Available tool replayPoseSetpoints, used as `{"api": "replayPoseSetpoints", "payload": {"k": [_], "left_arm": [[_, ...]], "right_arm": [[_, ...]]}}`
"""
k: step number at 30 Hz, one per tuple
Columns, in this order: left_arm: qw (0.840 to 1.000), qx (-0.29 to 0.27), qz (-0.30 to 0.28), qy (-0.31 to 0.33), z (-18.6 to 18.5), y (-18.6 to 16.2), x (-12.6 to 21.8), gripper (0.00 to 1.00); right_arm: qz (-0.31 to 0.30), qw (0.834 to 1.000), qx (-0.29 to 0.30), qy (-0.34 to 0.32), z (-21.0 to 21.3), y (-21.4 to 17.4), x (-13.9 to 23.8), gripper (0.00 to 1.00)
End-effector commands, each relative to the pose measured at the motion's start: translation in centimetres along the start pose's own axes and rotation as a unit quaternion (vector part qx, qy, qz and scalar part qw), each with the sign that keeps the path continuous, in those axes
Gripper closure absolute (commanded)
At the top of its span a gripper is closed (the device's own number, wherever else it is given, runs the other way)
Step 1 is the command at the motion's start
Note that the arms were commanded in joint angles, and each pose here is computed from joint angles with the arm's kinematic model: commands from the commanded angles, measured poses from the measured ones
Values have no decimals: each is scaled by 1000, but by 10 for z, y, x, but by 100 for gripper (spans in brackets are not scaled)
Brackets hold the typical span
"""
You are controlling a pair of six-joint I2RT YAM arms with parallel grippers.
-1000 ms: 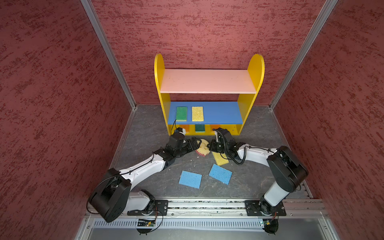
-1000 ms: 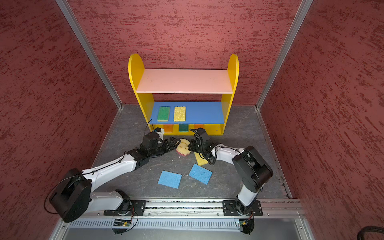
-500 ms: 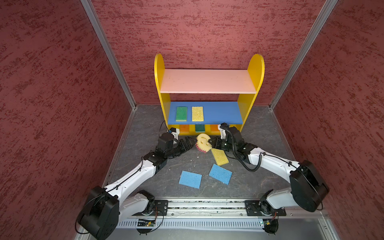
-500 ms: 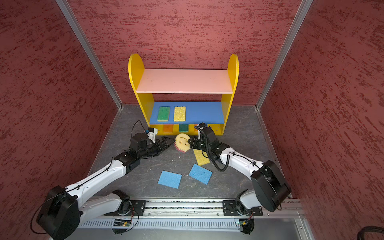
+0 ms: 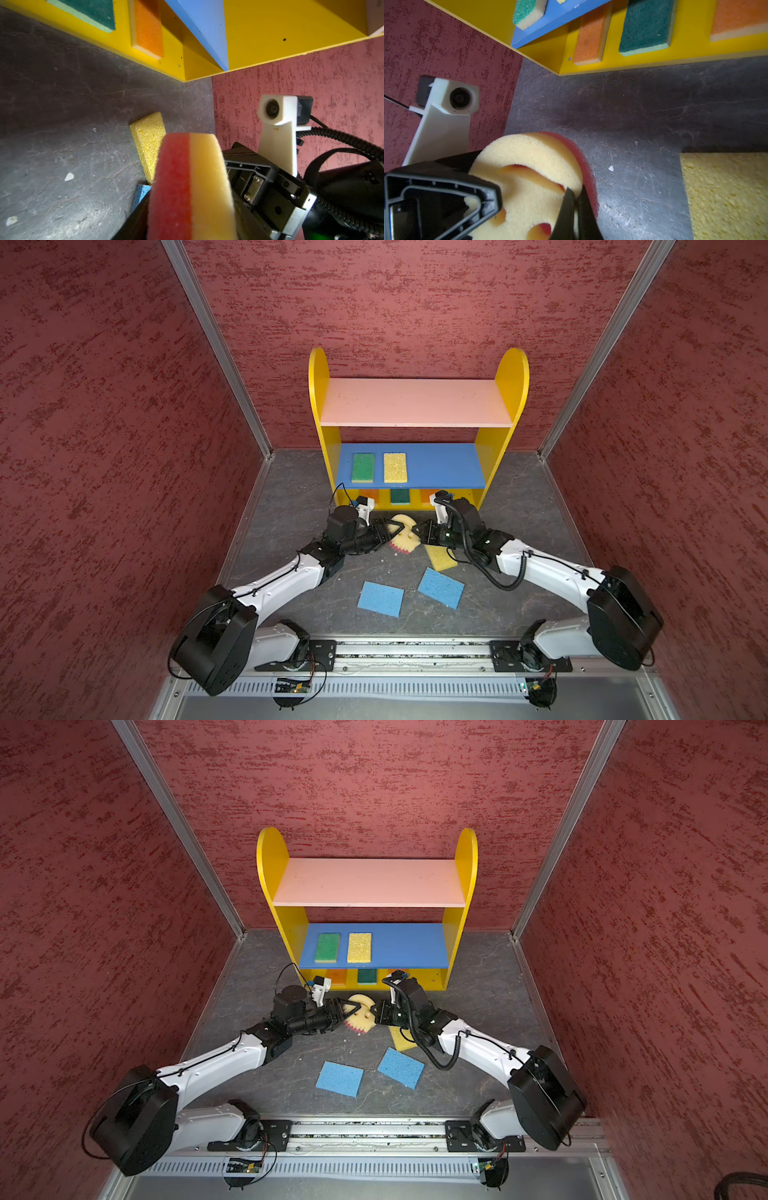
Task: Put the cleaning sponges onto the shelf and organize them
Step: 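Lift the smiley sponge with the right gripper while the left gripper steadies it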
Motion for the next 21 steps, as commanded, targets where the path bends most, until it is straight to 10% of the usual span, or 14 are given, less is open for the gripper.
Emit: {"api": "replayPoseSetpoints", "payload": {"k": [1,9,21], "left_arm": [[1000,-15,-3,-26,-15,5,-1,58],[999,-18,-11,-35,-20,8,4,72],[999,-12,-18,-44,-22,14,10,72]], "right_arm": [[-31,999,-8,-15,0,7,11,100],[-46,998,-48,21,-1,2,18,57],[-52,966,-130,219,6,-22,27,40]]}}
Point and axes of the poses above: each gripper's point midway between its finger pads, its own x axis back along the fingers, its own z axis along the line the jaws close on, y = z × x, the point moved 5 cm from there along x, back along the fingers, and after that the axes turned 3 degrees about x, right-handed, at the moved point
